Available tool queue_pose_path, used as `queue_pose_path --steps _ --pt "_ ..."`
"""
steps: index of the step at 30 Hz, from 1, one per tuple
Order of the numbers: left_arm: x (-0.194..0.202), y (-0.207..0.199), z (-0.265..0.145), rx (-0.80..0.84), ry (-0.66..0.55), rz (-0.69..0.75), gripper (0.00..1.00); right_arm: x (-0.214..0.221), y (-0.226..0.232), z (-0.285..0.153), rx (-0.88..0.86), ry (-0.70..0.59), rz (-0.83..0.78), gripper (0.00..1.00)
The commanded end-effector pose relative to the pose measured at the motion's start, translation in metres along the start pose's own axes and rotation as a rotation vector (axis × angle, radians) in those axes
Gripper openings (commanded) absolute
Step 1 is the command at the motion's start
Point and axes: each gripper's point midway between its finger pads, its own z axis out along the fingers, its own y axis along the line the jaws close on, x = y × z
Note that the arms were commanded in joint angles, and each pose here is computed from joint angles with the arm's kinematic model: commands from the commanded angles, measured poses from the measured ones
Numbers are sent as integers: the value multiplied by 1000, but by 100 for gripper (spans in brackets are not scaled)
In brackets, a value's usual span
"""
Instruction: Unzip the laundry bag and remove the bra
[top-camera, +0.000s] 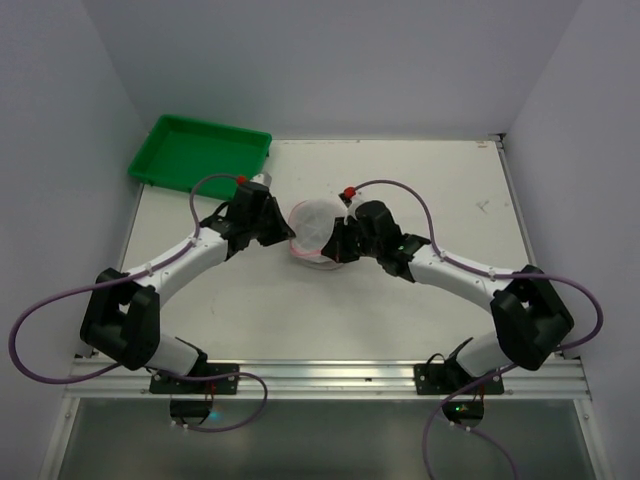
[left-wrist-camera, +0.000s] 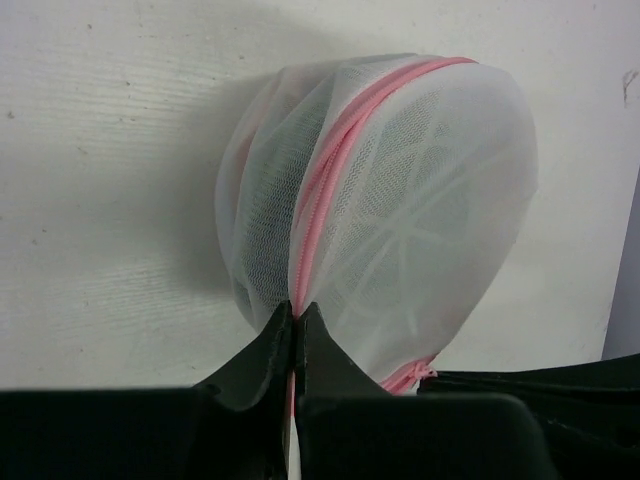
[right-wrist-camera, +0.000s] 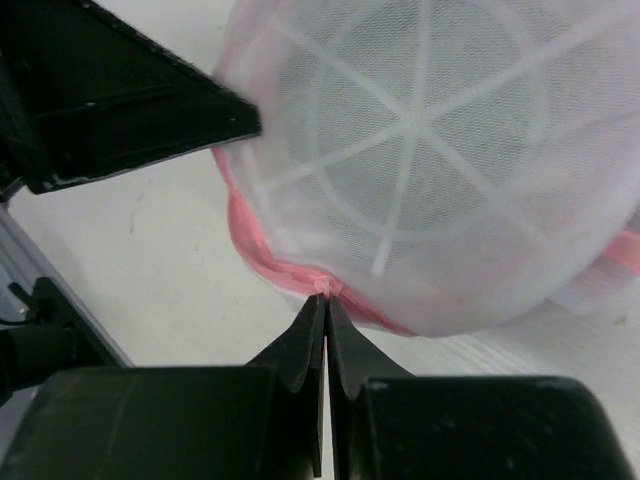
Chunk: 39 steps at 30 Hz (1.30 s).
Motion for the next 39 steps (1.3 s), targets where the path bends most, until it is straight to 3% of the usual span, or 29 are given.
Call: queue_pose_path --steps 1,6,12,19,24,25,26,27,28,29,30,31,35,39 --pt "1 8 2 -32 -2 51 0 -32 -22 -18 118 -88 -103 0" --pt "13 20 2 -51 32 110 0 -48 -88 -42 229 -110 -22 0" --pt "27 33 0 -61 76 168 0 -66 -124 -50 314 -124 16 0" --pt "37 30 -7 -3 93 193 0 -76 -127 -44 298 -111 15 0" --pt "31 20 -15 33 64 186 2 -83 -96 -49 169 -122 -45 3" --pt "25 15 -18 43 43 180 16 -81 -91 -51 151 -116 -49 7" --pt "20 11 -22 51 24 176 24 -80 -87 -53 145 -116 -56 20" --pt "17 7 -25 58 10 170 32 -78 -79 -55 132 -115 -73 25" --pt "10 4 -28 61 -16 168 57 -80 -70 -61 119 -132 -92 31" --pt "5 -1 -34 71 -41 165 72 -82 -68 -64 133 -146 -103 37" --pt "1 -3 -38 76 -57 159 93 -78 -58 -65 131 -138 -132 49" --pt "-5 -6 -45 79 -86 160 99 -84 -48 -71 132 -164 -158 54" --pt "-17 -9 -63 77 -152 151 100 -94 -14 -77 162 -219 -249 73" --pt "-28 6 -79 25 -220 123 100 -107 17 -68 158 -263 -303 82"
